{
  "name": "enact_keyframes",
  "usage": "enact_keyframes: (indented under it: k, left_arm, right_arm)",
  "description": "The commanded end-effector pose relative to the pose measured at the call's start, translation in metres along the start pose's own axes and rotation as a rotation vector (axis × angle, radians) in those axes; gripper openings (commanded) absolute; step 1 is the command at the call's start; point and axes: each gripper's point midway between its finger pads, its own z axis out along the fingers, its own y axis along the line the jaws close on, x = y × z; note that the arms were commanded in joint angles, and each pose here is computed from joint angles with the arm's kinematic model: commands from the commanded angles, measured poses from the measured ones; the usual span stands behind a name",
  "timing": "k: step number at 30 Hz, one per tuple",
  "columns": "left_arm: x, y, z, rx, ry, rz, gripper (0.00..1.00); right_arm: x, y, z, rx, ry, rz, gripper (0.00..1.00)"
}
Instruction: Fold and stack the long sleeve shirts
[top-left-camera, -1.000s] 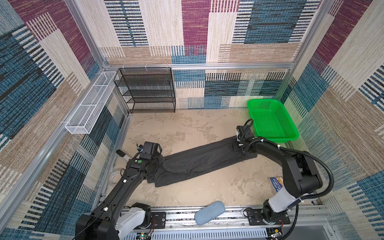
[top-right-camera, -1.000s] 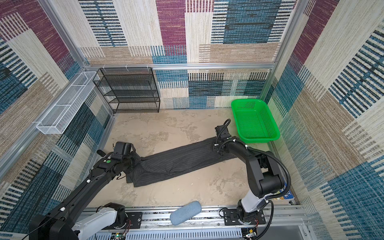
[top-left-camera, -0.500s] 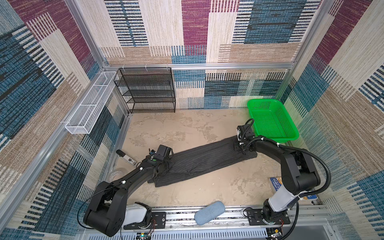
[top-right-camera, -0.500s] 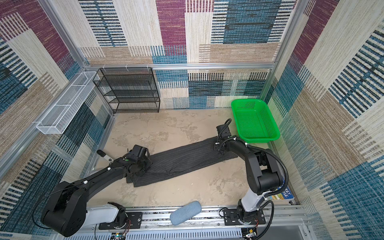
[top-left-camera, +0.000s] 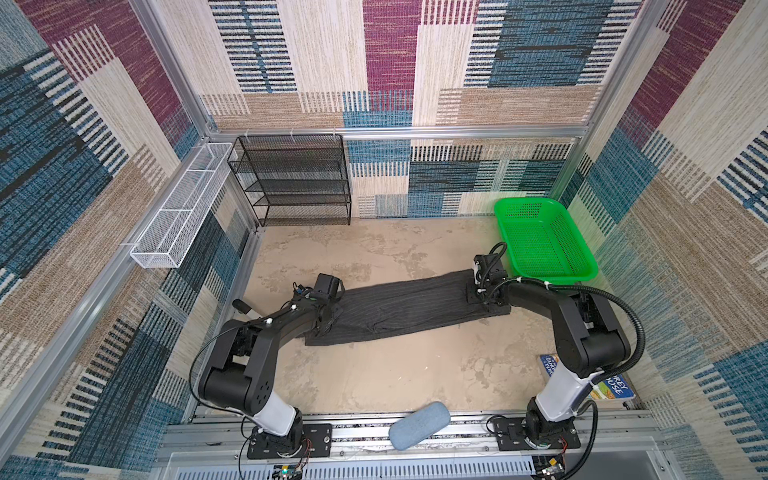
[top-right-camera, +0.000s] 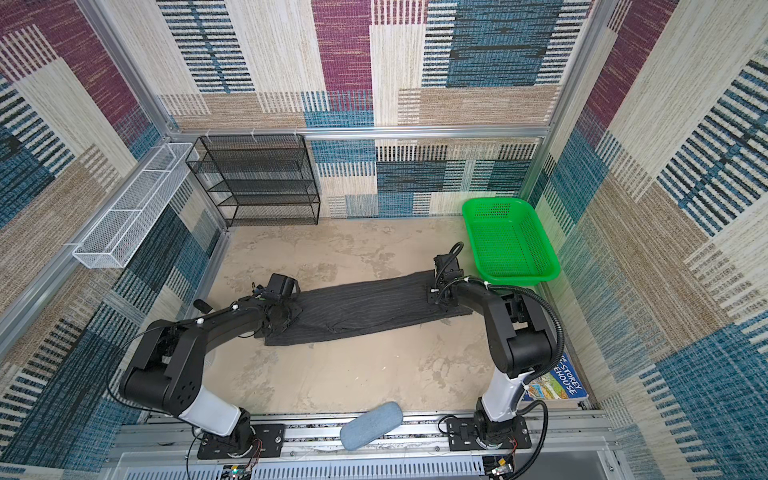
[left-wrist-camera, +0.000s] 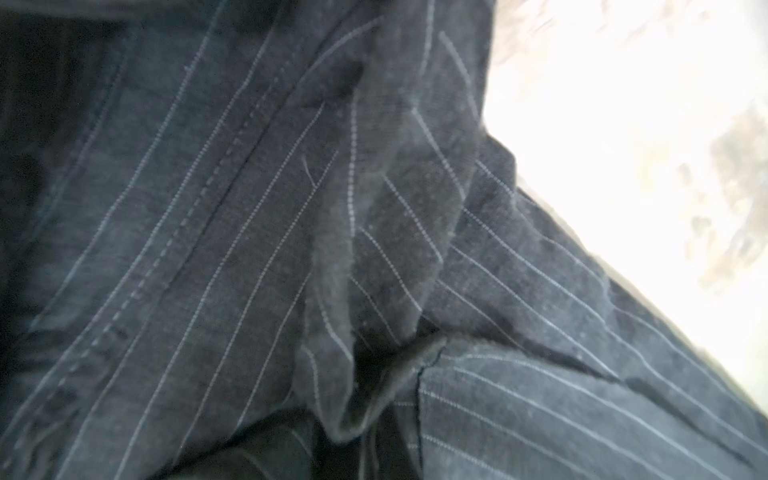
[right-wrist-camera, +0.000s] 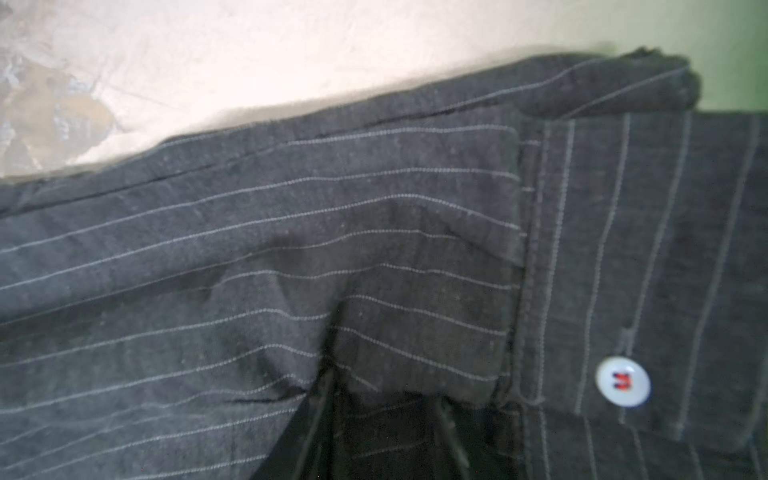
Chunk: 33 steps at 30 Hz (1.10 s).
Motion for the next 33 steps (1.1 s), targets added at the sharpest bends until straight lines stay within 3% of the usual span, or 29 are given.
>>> enact_keyframes:
  k: [1, 5, 12, 16, 21, 27, 33]
  left_arm:
    - [-0.01, -0.022, 0.009, -0.022, 0.039, 0.117, 0.0]
    - [-0.032, -0.064, 0.028, -0.016, 0.047, 0.189, 0.0]
    - [-0.075, -0.105, 0.038, 0.0, -0.003, 0.22, 0.0]
    - [-0.105, -0.112, 0.018, -0.014, -0.05, 0.233, 0.0]
    - [-0.125, -0.093, -0.025, -0.033, -0.117, 0.214, 0.06]
    - [-0.086, -0.086, -0.058, 0.11, -0.064, 0.131, 0.09]
    - [-0.027, -0.119, -0.037, 0.194, 0.039, 0.128, 0.07]
  right_arm:
    - [0.049, 0.001, -0.001, -0.019, 0.17, 0.066, 0.37]
    - [0.059, 0.019, -0.009, -0.052, 0.197, 0.093, 0.36]
    - [0.084, 0.084, -0.036, -0.133, 0.239, 0.101, 0.37]
    - [0.098, 0.113, -0.062, -0.17, 0.229, 0.12, 0.37]
    - [0.082, 0.109, -0.098, -0.157, 0.137, 0.106, 0.4]
    - [0.063, 0.116, -0.092, -0.166, 0.083, -0.034, 0.43]
    - [0.069, 0.118, -0.058, -0.149, 0.094, -0.097, 0.42]
